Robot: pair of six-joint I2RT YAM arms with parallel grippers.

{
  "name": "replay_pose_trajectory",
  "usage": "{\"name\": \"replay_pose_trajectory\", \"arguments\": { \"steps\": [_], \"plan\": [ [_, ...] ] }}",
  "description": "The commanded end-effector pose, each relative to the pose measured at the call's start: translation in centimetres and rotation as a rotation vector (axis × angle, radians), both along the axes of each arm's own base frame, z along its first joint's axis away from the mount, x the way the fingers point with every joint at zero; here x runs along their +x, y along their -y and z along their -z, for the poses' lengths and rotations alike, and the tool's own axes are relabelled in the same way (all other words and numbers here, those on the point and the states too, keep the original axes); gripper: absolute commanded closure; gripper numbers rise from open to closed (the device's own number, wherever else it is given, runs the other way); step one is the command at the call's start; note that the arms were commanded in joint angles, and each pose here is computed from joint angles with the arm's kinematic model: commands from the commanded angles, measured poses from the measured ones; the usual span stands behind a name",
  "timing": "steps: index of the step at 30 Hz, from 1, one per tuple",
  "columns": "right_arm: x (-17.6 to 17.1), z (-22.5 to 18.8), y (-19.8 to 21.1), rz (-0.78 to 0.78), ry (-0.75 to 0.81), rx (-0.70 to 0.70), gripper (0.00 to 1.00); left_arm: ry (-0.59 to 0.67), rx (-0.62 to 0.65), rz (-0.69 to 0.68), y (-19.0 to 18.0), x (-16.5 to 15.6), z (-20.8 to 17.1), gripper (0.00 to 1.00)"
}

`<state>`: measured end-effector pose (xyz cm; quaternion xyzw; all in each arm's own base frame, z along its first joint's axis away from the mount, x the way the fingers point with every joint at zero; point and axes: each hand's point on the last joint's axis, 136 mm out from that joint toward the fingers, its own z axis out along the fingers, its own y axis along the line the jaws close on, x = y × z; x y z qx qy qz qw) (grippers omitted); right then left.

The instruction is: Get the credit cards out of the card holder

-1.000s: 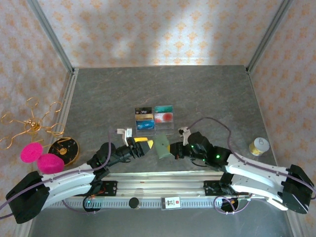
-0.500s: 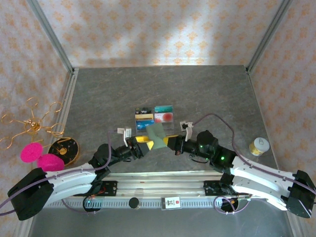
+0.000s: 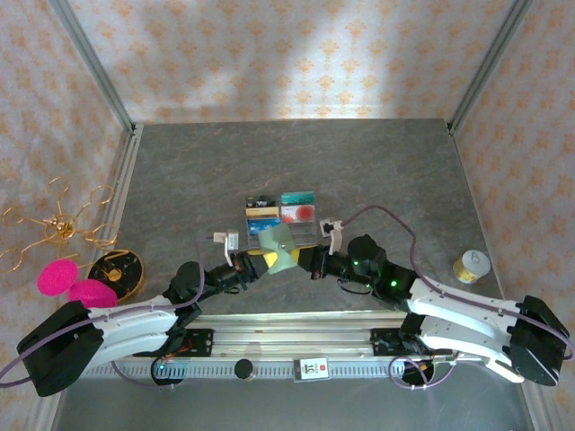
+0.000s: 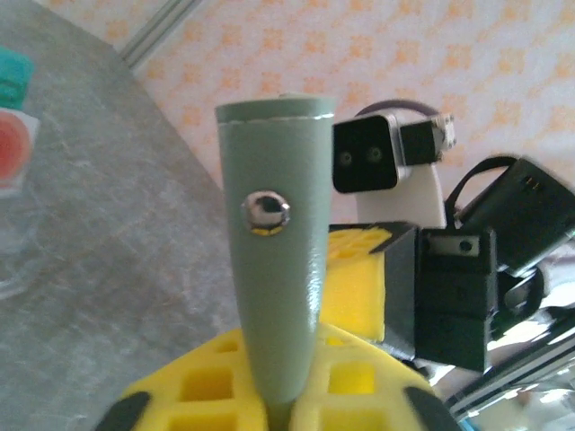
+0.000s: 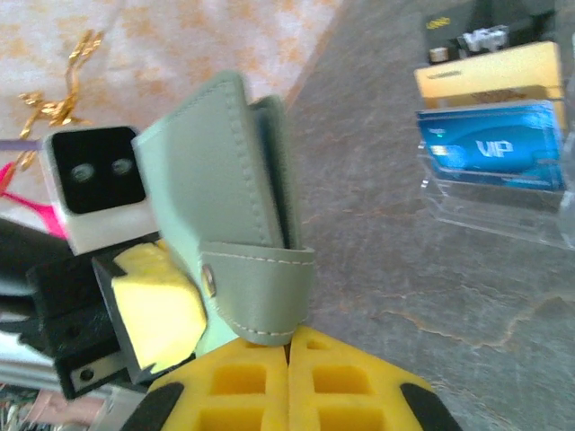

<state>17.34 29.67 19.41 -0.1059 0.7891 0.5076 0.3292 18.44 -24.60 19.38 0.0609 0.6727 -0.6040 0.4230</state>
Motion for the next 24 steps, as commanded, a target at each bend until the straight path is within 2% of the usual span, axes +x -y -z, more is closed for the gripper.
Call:
{"name": "replay_pose_trajectory", "arguments": {
  "steps": [1, 3, 6, 10, 15, 24],
  "plan": [
    [1.9, 0.7, 0.8, 0.125, -0.040, -0.078, 0.82, 0.019, -0.002, 0.017, 0.7, 0.0, -1.0, 1.00],
    [2.6, 0.7, 1.6, 0.185, -0.054, -0.110, 0.65, -0.024, 0.061, -0.043, 0.5, 1.0, 0.3, 1.00],
    [3.1, -0.5, 2.6, 0.255, -0.032, -0.114, 0.53, -0.059, 0.177, -0.136, -0.1, 2.1, 2.0, 1.00],
    [3.5, -1.1, 2.5, 0.294, -0.023, -0.139, 0.50, -0.057, 0.212, -0.192, -0.4, 2.4, 2.1, 1.00],
    [4.1, -1.6, 1.1, 0.330, 0.025, -0.241, 0.47, -0.059, 0.242, -0.221, -0.5, 2.7, 2.1, 1.00],
    [3.8, 1.3, -1.8, 0.262, 0.009, -0.356, 0.44, -0.035, 0.204, -0.202, -0.2, 2.4, 1.0, 1.00]
  ]
}}
